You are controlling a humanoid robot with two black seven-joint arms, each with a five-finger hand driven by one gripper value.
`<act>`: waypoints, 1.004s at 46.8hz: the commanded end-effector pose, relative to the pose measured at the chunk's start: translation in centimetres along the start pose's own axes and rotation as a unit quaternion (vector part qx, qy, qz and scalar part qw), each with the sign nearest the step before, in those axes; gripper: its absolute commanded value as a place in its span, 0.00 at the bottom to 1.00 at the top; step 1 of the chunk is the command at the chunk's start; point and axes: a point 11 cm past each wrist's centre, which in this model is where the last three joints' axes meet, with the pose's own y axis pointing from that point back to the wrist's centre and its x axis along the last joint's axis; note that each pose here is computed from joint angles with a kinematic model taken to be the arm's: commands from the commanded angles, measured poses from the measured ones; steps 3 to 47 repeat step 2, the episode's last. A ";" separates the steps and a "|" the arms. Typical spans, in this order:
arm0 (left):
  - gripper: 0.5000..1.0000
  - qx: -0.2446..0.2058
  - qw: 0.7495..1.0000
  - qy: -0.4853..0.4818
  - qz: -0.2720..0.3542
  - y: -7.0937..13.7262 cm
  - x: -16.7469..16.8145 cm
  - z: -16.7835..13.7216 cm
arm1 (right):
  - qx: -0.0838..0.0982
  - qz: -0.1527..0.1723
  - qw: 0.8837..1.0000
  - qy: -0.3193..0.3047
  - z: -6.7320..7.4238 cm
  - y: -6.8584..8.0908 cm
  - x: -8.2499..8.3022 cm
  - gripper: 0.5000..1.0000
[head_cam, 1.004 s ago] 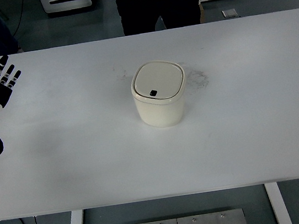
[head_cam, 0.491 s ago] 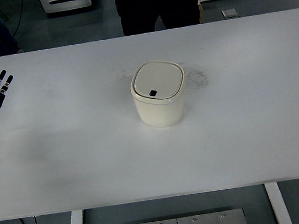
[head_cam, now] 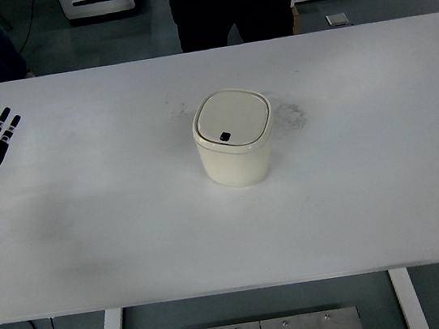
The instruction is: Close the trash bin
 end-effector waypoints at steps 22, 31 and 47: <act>1.00 0.001 1.000 -0.004 -0.001 0.0 -0.1 0.0 | 0.001 -0.002 1.000 -0.001 -0.1 0.0 -0.1 0.98; 1.00 0.001 1.000 -0.004 -0.001 0.0 -0.1 0.0 | 0.001 -0.002 1.000 -0.001 -0.1 0.0 -0.1 0.98; 1.00 0.001 1.000 -0.004 -0.001 0.0 -0.1 0.0 | 0.001 -0.002 1.000 -0.001 -0.1 0.0 -0.1 0.98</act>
